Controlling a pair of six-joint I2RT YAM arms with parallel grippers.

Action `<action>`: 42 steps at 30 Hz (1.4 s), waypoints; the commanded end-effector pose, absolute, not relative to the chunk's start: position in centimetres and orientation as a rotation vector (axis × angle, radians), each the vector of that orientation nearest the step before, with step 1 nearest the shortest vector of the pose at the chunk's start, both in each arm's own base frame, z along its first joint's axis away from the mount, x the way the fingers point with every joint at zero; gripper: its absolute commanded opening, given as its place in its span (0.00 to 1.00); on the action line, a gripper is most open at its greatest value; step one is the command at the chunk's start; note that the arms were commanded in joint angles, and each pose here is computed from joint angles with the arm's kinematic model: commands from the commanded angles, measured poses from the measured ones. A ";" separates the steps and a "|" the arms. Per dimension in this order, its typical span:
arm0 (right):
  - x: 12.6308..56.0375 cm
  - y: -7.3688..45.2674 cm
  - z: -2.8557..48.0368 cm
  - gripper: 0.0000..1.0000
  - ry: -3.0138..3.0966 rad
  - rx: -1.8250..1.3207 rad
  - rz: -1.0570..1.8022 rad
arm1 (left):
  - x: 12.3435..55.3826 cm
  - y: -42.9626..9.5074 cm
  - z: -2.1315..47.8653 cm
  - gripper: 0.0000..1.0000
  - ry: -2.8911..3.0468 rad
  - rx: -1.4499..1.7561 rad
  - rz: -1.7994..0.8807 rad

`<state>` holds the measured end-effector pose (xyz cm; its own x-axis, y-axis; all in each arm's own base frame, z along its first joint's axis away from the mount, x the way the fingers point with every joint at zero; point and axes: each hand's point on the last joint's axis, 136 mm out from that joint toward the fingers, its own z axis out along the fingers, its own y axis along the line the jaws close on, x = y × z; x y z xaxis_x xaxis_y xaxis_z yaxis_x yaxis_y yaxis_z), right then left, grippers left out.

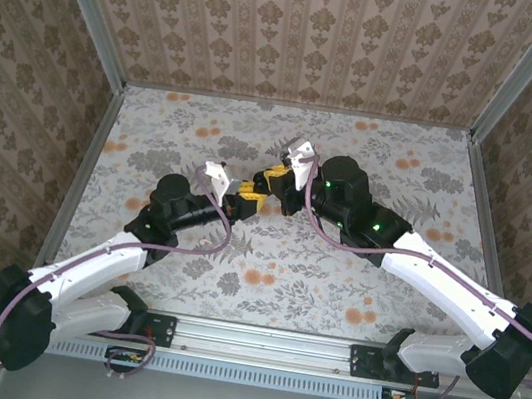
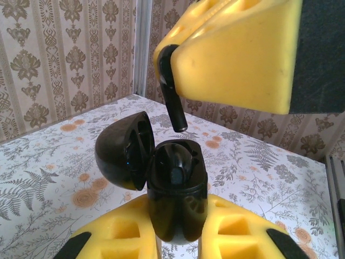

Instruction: Insert the wireless bluetooth earbuds into the charging case

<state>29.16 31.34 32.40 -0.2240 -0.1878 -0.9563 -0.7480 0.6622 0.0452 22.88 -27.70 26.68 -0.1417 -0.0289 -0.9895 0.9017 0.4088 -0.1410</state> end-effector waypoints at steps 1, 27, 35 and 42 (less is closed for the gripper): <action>28.9 31.5 32.1 0.07 1.748 -0.757 0.638 | 22.5 -27.9 28.7 0.00 1.425 0.809 -1.019; 27.4 31.8 32.5 0.07 1.732 -0.713 0.787 | 23.0 -27.7 28.8 0.00 1.431 0.768 -1.024; 26.8 32.2 30.8 0.07 1.780 -0.769 0.803 | 22.9 -27.4 29.0 0.00 1.424 0.763 -1.020; 26.3 31.9 30.3 0.14 1.799 -0.787 0.794 | 22.9 -27.2 29.0 0.00 1.422 0.753 -1.014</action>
<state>27.92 31.69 31.02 -0.2799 -0.1287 -0.9514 -0.7689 0.6235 0.1419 22.93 -27.66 27.32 -0.1588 -0.0639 -0.9852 0.8976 0.4062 -0.1710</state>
